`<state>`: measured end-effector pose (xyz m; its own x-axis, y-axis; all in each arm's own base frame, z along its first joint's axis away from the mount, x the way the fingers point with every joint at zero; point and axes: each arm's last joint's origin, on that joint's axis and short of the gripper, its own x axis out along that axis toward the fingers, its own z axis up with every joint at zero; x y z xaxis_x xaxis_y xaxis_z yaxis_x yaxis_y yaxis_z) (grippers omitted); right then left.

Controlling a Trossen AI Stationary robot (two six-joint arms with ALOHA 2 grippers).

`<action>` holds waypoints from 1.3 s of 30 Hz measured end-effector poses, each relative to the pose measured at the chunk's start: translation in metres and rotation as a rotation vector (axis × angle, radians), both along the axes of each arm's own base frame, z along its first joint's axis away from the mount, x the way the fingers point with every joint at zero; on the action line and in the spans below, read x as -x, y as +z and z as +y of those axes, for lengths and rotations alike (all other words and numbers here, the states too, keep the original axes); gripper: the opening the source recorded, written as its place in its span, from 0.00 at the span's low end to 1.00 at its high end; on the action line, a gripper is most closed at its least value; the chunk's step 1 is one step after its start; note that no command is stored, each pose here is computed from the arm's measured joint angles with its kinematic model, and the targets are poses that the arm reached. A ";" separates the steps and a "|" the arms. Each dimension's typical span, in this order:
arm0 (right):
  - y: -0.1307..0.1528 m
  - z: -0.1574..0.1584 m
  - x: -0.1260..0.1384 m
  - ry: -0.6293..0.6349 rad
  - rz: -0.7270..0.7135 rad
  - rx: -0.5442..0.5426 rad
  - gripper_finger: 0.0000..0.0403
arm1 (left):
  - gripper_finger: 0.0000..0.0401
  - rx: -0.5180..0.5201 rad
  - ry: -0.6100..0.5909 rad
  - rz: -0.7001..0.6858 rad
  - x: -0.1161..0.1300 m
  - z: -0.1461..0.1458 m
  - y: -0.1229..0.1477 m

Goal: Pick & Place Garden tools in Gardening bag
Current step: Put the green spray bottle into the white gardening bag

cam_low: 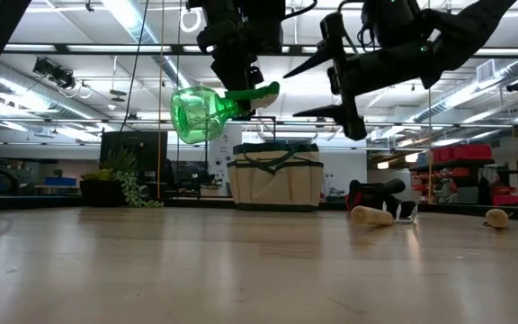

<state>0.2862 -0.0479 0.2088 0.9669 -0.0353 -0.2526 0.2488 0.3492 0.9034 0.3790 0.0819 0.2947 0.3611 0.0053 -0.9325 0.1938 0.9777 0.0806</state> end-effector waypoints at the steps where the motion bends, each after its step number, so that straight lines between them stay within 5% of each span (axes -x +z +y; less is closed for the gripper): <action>1: -0.002 -0.001 -0.002 -0.001 -0.009 -0.003 0.69 | 0.37 0.000 0.000 -0.001 0.000 0.000 0.000; 24: -0.005 -0.007 -0.024 -0.014 -0.115 -0.060 0.69 | 0.37 0.001 0.000 -0.006 -0.001 0.000 0.000; 39: 0.007 -0.010 -0.036 0.037 0.006 -0.059 0.69 | 0.37 -0.011 0.006 0.011 0.001 0.000 0.000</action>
